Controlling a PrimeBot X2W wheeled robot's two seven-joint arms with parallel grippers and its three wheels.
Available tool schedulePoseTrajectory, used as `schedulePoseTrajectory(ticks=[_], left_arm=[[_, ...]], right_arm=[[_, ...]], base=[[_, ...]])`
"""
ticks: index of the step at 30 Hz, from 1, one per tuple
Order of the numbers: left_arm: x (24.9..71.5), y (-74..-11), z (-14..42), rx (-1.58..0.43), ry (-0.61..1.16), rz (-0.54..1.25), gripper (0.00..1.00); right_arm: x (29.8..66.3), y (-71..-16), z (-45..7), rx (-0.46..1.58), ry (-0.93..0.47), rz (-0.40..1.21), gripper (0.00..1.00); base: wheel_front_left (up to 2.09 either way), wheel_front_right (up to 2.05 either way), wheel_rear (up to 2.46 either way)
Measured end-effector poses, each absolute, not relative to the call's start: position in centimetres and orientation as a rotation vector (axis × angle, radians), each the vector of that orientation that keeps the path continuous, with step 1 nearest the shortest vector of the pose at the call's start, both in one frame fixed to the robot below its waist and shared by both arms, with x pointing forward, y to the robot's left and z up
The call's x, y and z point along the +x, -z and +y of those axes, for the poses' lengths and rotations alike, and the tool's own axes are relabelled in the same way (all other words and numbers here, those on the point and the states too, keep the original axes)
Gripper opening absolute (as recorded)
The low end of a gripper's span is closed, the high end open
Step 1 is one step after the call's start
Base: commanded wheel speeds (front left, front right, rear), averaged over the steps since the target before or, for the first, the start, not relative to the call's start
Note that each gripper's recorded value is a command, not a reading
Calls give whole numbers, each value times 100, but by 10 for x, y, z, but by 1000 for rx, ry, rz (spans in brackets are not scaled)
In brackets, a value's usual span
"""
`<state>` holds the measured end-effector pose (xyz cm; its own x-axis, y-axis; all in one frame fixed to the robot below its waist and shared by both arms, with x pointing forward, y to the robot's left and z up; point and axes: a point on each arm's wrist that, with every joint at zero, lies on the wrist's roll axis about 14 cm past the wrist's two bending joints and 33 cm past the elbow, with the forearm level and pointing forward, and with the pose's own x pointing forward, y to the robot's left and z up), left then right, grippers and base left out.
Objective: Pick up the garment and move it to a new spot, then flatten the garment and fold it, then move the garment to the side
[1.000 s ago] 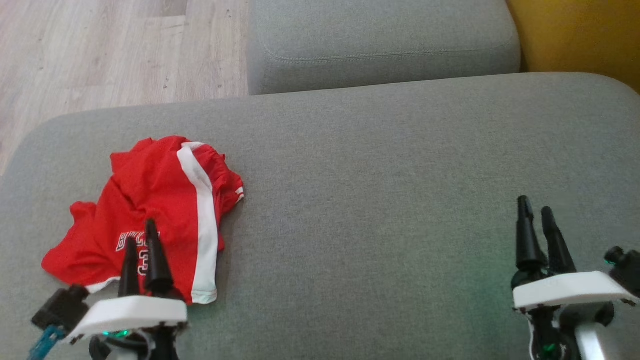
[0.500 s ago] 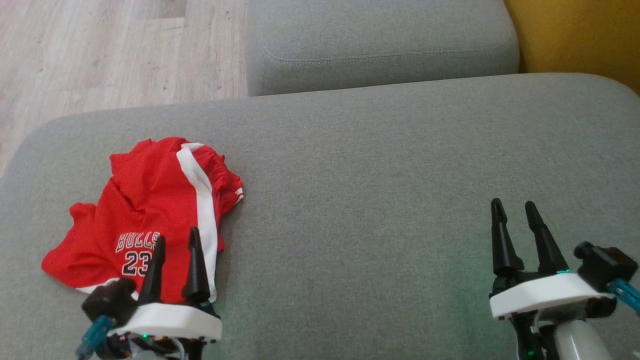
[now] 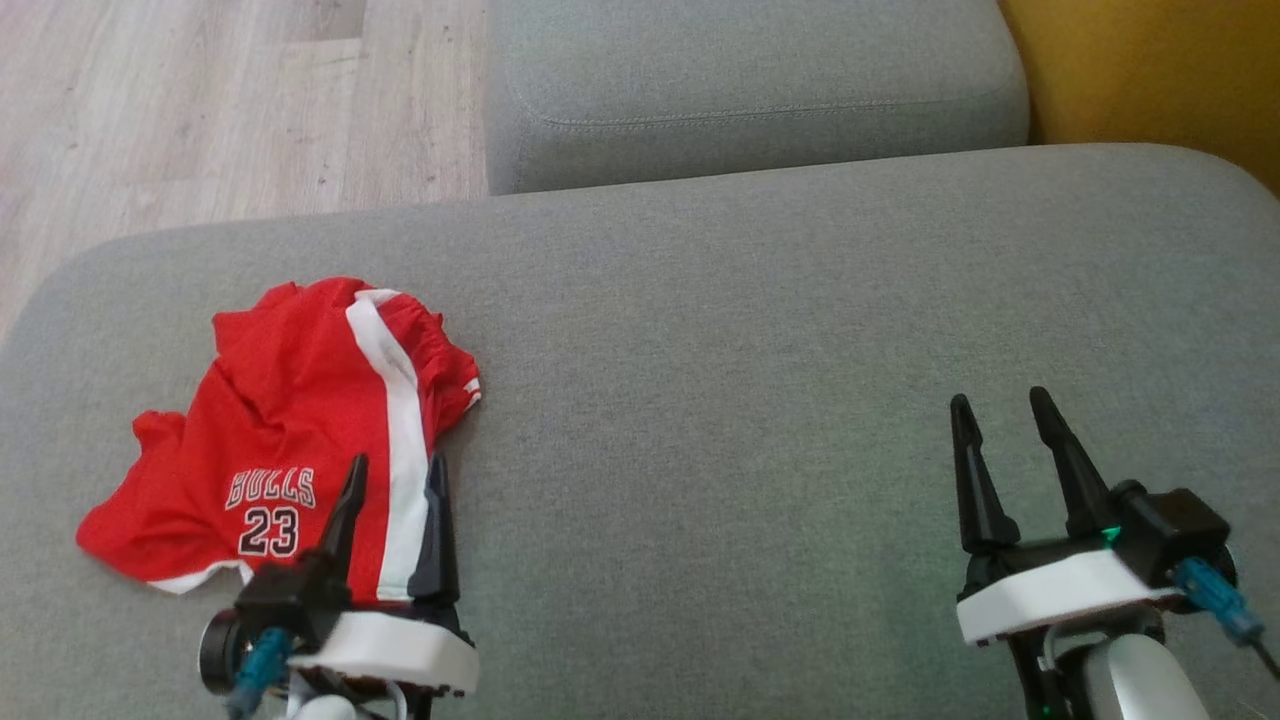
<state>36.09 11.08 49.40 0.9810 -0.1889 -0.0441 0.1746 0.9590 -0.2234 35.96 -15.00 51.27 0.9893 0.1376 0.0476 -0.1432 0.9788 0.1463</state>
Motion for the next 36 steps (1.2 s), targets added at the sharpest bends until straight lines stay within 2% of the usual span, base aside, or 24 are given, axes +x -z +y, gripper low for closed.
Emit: schedulePoseTrajectory(ticks=[20,36], left_arm=[[350,-506,80,107,322,-62,100],[356,-522,107,-85,177,-107,100]], right_arm=[[356,-530,-129,-141,-225,-128,100],[354,-535,-143,-16,-177,-165,100]], base=[[0,0,0],[0,0,0]])
